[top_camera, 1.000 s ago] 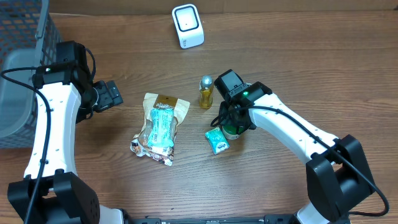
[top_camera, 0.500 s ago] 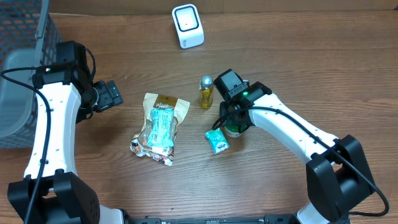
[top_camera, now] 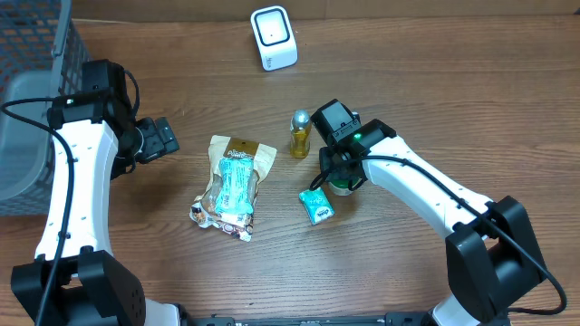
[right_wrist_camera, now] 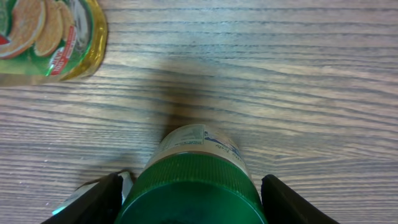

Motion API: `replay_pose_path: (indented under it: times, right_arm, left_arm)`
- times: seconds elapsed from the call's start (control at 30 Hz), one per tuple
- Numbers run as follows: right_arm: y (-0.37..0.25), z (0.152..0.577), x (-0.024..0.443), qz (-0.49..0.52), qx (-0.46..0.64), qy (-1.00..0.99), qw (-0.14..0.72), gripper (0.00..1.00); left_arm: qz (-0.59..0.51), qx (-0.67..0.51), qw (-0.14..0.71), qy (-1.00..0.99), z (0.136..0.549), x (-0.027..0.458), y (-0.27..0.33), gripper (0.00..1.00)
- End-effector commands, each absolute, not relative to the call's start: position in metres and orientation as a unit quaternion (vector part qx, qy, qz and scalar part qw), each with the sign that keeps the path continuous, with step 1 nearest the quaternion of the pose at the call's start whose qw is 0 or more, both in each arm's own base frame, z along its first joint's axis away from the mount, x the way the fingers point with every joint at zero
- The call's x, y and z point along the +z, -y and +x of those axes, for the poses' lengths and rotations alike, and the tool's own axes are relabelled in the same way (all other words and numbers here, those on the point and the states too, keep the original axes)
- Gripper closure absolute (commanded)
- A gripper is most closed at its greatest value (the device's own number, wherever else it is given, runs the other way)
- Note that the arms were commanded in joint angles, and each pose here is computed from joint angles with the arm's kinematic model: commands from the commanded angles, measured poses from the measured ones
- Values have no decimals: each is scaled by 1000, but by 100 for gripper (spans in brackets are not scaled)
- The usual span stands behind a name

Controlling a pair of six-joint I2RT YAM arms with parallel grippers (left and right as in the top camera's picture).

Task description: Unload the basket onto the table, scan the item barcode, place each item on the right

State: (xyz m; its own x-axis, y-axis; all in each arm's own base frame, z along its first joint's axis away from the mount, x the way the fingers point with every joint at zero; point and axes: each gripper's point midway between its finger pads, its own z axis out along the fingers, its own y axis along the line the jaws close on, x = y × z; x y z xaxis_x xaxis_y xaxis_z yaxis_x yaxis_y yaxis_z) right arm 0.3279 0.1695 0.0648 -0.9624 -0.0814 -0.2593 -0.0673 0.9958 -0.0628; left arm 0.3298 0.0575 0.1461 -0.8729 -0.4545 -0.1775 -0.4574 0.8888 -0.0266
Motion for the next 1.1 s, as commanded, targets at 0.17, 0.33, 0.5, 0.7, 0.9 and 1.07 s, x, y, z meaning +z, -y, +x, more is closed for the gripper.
replay_pose_path:
  times: [0.17,0.33,0.5,0.7,0.9,1.07]
  right_arm:
    - [-160,332,65,-39,-56,-987,146,44]
    - [-161,333,65,-38,-55,-987,147,33]
    - [-161,333,65,-38,-55,-987,147,13]
    - [-161,334,67,-38,-55,-987,148,0]
    - [-172,347,119,-32,-39,-985,162,0]
    - [-187,358,168,-20,-1,-983,183,0]
  left_arm:
    - [-235,9,93,-967,331,148,-58,0]
    - [-235,9,93,-967,331,148,-58,0]
    - [-235,9,93,-967,331,148,-58,0]
    - [-235,9,93,-967,331,148,-58,0]
    - [-235,9,93,-967,331,148,-58,0]
    - [-235,9,93,-967,331,148,-58,0]
